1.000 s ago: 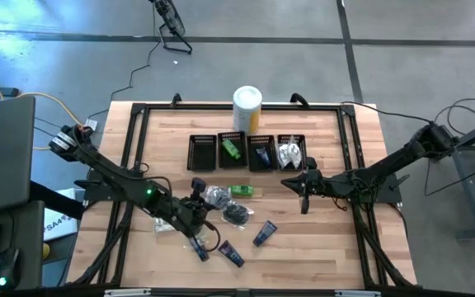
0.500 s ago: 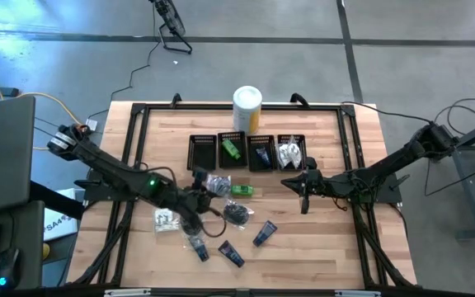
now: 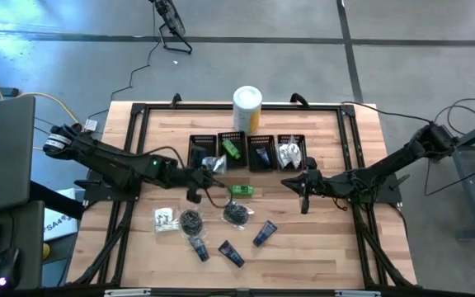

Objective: Pick & Place Travel size toiletries
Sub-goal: Put the middle hairbrush into the left black bin, then put the shampoo into the middle left black bin

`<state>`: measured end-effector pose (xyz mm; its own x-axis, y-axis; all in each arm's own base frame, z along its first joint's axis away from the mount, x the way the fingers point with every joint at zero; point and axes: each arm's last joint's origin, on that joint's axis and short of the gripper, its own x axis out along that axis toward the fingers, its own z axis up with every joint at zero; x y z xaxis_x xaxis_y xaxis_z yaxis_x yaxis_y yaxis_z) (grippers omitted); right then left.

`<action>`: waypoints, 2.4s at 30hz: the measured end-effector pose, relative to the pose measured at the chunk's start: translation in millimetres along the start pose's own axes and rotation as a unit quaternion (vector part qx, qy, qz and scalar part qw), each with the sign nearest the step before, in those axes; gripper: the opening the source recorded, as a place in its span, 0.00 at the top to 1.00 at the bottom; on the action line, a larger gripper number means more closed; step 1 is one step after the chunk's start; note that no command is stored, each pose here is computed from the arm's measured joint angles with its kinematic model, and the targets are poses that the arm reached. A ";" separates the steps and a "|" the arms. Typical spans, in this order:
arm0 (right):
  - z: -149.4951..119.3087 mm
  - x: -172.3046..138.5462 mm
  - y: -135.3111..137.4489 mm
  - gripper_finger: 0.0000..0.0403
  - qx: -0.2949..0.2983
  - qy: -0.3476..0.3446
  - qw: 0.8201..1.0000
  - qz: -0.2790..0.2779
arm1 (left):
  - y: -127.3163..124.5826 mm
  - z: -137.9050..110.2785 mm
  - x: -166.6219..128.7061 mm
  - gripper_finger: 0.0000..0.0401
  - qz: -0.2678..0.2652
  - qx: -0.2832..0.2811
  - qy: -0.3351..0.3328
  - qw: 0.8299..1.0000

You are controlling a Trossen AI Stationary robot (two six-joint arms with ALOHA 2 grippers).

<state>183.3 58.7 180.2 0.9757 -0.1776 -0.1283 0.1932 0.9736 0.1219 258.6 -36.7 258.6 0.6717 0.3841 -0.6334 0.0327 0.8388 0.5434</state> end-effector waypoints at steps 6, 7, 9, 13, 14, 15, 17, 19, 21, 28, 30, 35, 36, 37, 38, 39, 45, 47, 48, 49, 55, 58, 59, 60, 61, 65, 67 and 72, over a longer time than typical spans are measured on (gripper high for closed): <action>-1.0 0.0 -0.2 0.99 -0.003 0.005 1.000 -0.001 | 17.7 -14.2 10.3 1.00 0.014 -0.006 0.057 0.998; -1.1 0.0 -0.2 0.99 -0.003 0.005 1.000 -0.001 | 19.9 -15.9 11.4 1.00 0.016 -0.007 0.063 0.998; -1.1 0.0 -0.2 0.99 -0.003 0.005 1.000 -0.001 | 25.3 -18.8 14.0 1.00 0.021 -0.015 0.072 0.997; -1.1 0.0 -0.2 0.99 -0.003 0.005 1.000 -0.001 | 35.8 -23.8 18.7 1.00 0.033 -0.031 0.086 0.995; -1.1 0.0 -0.2 0.99 -0.003 0.005 1.000 -0.001 | 38.2 -25.0 19.9 1.00 0.034 -0.036 0.088 0.995; -1.1 0.0 -0.2 0.99 -0.003 0.005 1.000 -0.001 | 40.4 -26.2 20.9 1.00 0.030 -0.040 0.089 0.995; -1.1 0.0 -0.2 0.99 -0.003 0.005 1.000 -0.001 | 44.2 -28.5 22.6 1.00 0.031 -0.048 0.094 0.994; -1.1 0.0 -0.2 0.99 -0.003 0.005 1.000 -0.001 | 47.1 -30.7 23.9 1.00 0.030 -0.052 0.099 0.993; -1.1 0.0 -0.2 0.99 -0.003 0.005 1.000 -0.001 | 49.0 -33.9 24.7 1.00 0.027 -0.053 0.110 0.992; -1.0 0.0 -0.2 0.99 -0.003 0.005 1.000 -0.001 | 49.4 -46.5 23.8 1.00 0.016 -0.059 0.166 0.984; -1.0 0.0 -0.2 0.99 -0.003 0.005 1.000 -0.001 | 49.4 -46.4 23.8 1.00 0.016 -0.060 0.165 0.984; -1.0 0.0 -0.2 0.99 -0.003 0.005 1.000 -0.001 | 50.0 -43.1 24.5 0.96 0.021 -0.066 0.150 0.986; -1.0 0.0 -0.2 0.99 -0.003 0.005 1.000 -0.001 | 50.1 -42.7 24.7 0.94 0.022 -0.067 0.148 0.986; -1.0 0.0 -0.2 0.99 -0.003 0.005 1.000 -0.001 | 50.3 -42.2 24.9 0.92 0.024 -0.069 0.145 0.987; -1.0 0.0 -0.2 0.99 -0.003 0.005 1.000 -0.001 | 50.7 -41.5 25.1 0.91 0.026 -0.070 0.141 0.987; -1.0 0.0 -0.2 0.99 -0.002 0.005 1.000 -0.001 | 50.9 -41.2 25.2 0.89 0.029 -0.068 0.140 0.987; -1.0 0.0 -0.2 0.99 0.001 0.004 1.000 -0.001 | 50.6 -38.2 26.0 0.85 0.010 -0.075 0.121 0.990; -1.0 0.0 -0.2 0.99 0.001 0.004 1.000 -0.001 | 50.5 -35.2 26.7 0.85 -0.006 -0.073 0.102 0.992; -1.0 0.0 -0.2 0.99 0.001 0.004 1.000 -0.001 | 50.1 -32.9 26.9 0.85 -0.011 -0.072 0.089 0.993; -1.0 0.0 -0.2 0.99 0.001 0.004 1.000 -0.001 | 49.3 -30.5 26.7 0.85 -0.016 -0.068 0.078 0.995; -0.9 0.0 -0.2 0.99 0.001 0.004 1.000 -0.001 | 40.4 -12.9 22.4 0.85 -0.015 -0.037 0.008 0.999; -0.9 0.0 -0.2 0.99 0.001 0.004 1.000 -0.001 | 33.9 -5.1 18.7 0.85 -0.018 -0.019 -0.021 0.999; -0.8 0.0 -0.2 0.99 0.002 0.004 1.000 -0.001 | 31.8 -3.0 17.5 0.85 -0.019 -0.012 -0.028 0.999; -0.7 0.0 -0.2 0.99 0.002 0.003 1.000 -0.001 | 29.7 -1.0 16.4 0.85 -0.020 -0.007 -0.035 0.999; -0.5 0.0 -0.1 0.99 0.003 0.002 1.000 0.000 | 27.5 0.9 15.1 0.85 -0.022 -0.004 -0.042 0.999; -0.2 0.0 0.0 0.99 0.003 0.001 1.000 0.000 | 19.8 5.6 10.9 0.85 -0.030 0.004 -0.058 0.998; -0.2 0.0 0.0 0.99 0.003 0.001 1.000 0.000 | 15.9 7.7 8.8 0.85 -0.034 0.008 -0.065 0.997; -0.2 0.0 0.0 0.99 0.003 0.001 1.000 0.000 | 7.1 16.4 2.3 0.85 -0.037 0.019 -0.101 0.994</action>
<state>183.3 58.7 180.0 0.9755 -0.1777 -0.1301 0.1943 0.9725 0.1287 272.5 -36.2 270.0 0.8015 0.2323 -0.5511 0.1140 0.8452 0.5222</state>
